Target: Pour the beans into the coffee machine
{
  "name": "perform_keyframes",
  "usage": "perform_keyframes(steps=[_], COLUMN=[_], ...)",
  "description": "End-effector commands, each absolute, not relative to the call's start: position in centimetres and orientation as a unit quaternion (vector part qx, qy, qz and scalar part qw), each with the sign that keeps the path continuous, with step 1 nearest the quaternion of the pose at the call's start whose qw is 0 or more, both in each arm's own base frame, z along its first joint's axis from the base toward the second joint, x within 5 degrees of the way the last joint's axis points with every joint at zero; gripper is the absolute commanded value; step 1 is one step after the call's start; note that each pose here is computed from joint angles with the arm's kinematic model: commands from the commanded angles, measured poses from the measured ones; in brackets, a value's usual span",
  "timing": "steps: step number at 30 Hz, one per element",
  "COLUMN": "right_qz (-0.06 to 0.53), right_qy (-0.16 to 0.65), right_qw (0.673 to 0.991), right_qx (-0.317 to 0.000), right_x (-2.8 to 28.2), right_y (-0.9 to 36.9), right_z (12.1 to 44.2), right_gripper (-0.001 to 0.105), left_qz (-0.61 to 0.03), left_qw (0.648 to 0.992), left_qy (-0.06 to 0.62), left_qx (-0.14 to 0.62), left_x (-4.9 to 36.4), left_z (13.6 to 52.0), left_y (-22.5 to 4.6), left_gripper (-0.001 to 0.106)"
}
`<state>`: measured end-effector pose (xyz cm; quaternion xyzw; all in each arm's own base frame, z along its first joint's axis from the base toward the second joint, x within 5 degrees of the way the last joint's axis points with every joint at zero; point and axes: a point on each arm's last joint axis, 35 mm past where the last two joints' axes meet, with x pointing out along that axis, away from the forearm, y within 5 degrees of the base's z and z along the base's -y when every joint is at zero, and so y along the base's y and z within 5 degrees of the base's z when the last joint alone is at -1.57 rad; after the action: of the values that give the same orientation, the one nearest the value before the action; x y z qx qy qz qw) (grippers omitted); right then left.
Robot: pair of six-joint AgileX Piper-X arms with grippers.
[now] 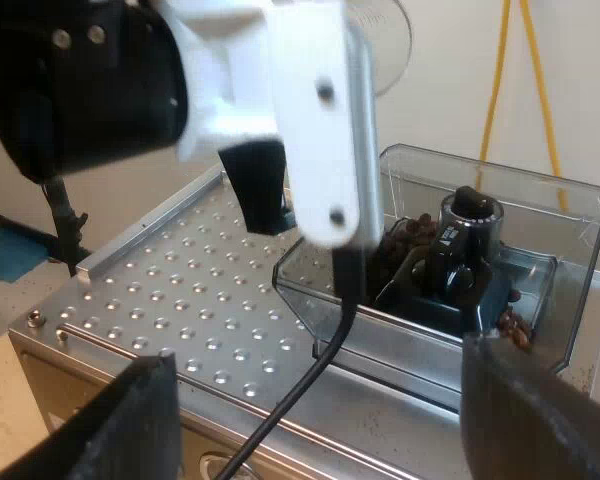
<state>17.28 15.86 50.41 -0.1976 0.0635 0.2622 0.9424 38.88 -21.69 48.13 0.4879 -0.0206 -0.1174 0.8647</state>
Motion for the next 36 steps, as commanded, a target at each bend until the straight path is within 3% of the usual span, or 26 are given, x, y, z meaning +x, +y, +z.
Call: perform_keyframes(steps=[1,6,14,20,23,28,36], right_qz=[0.264,0.264,0.257,0.245,0.223,0.200,0.176], right_qy=[0.048,0.048,0.049,0.057,0.069,0.090,0.143], right_qw=[0.944,0.944,0.946,0.945,0.952,0.963,0.963], right_qx=[-0.190,-0.190,-0.191,-0.209,-0.199,-0.155,-0.144], right_x=[16.9,16.9,16.9,17.2,18.1,20.2,21.8], right_y=[15.5,15.5,15.5,15.4,14.5,11.5,7.7], right_z=[51.1,51.1,51.1,50.8,50.6,50.5,49.5], right_gripper=[0.062,0.062,0.062,0.062,0.062,0.062,0.062], left_qz=[-0.096,-0.049,-0.060,-0.084,-0.077,-0.068,-0.042], left_qw=[0.910,0.945,0.966,0.975,0.976,0.980,0.979], left_qy=[-0.033,-0.023,0.041,0.113,0.129,0.157,0.189], left_qx=[0.402,0.324,0.248,0.172,0.157,0.106,0.056], left_x=[37.6,36.1,33.7,32.5,32.2,31.2,29.3], left_z=[50.3,52.1,52.7,52.3,52.6,53.3,54.0], left_y=[-20.8,-19.5,-17.9,-15.5,-13.8,-10.0,-5.2], left_gripper=[0.029,0.029,0.029,0.029,0.029,0.029,0.029])
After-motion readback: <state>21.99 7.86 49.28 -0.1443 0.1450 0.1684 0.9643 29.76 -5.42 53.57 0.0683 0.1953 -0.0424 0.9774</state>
